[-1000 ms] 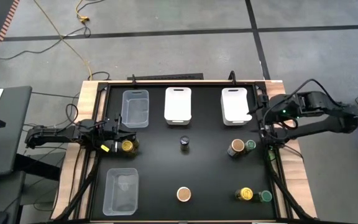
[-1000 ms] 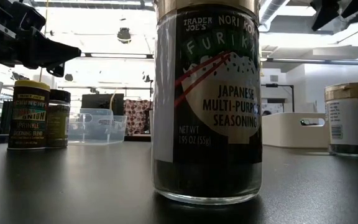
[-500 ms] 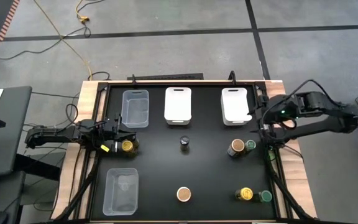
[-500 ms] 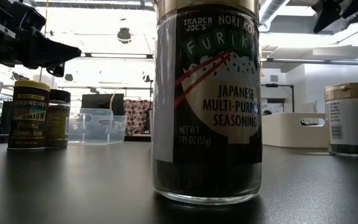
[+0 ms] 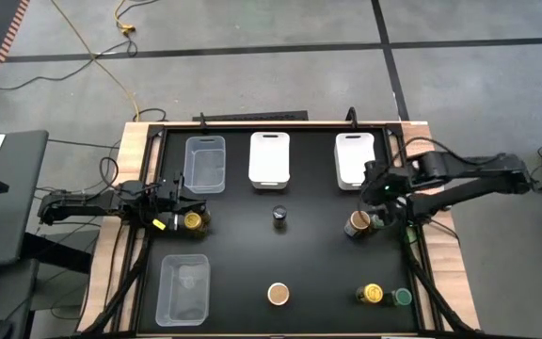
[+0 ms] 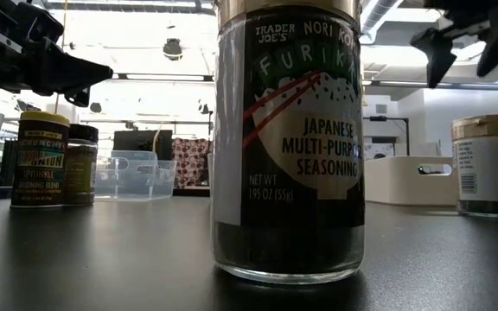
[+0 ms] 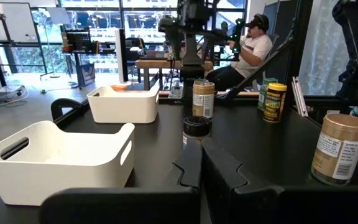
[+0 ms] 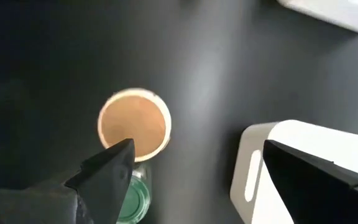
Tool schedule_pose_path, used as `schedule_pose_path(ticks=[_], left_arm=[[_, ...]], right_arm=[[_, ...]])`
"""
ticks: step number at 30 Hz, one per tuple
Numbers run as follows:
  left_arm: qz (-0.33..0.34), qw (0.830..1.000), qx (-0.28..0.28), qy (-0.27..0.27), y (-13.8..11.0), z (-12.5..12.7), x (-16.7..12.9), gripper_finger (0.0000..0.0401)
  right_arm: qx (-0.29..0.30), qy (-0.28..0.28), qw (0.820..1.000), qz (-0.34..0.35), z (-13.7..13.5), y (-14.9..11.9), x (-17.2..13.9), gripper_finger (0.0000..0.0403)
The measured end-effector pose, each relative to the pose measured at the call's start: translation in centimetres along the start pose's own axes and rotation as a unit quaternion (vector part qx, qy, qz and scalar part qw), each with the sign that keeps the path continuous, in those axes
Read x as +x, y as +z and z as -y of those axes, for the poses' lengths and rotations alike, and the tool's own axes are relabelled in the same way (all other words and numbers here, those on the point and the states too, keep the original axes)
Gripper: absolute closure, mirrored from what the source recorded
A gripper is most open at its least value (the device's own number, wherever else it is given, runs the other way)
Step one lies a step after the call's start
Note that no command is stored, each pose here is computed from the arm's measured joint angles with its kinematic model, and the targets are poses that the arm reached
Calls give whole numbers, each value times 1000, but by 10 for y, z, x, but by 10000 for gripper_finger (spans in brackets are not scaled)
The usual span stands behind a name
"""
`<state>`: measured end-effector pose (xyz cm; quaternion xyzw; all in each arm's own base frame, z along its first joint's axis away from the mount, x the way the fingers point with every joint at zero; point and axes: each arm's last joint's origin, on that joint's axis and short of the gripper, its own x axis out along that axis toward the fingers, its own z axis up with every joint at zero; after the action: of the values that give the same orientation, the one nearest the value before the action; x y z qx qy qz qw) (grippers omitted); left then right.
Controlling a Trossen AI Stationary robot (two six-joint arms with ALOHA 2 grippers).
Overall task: Sort spices by type
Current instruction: Put the top gold spice bottle into the left white bin, then put the top green spice bottle into the right white bin
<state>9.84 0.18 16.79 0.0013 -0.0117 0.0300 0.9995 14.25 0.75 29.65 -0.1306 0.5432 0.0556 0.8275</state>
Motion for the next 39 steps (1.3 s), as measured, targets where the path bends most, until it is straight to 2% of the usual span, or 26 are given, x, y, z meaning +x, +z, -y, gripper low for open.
schedule_pose_path(ticks=[9, 27, 32, 39], left_arm=[[0, 1000, 0, 0, 0, 0, 0, 401], [0, 1000, 0, 0, 0, 0, 0, 401], [0, 1000, 0, 0, 0, 0, 0, 401], [0, 1000, 0, 0, 0, 0, 0, 401]], right_arm=[[-16, 15, 999, -26, -10, 4, 38, 19], [-9, 93, 993, -74, -21, 20, 67, 19], [-11, 78, 993, -90, -19, 18, 70, 19], [-9, 73, 996, -51, -17, 23, 54, 19]])
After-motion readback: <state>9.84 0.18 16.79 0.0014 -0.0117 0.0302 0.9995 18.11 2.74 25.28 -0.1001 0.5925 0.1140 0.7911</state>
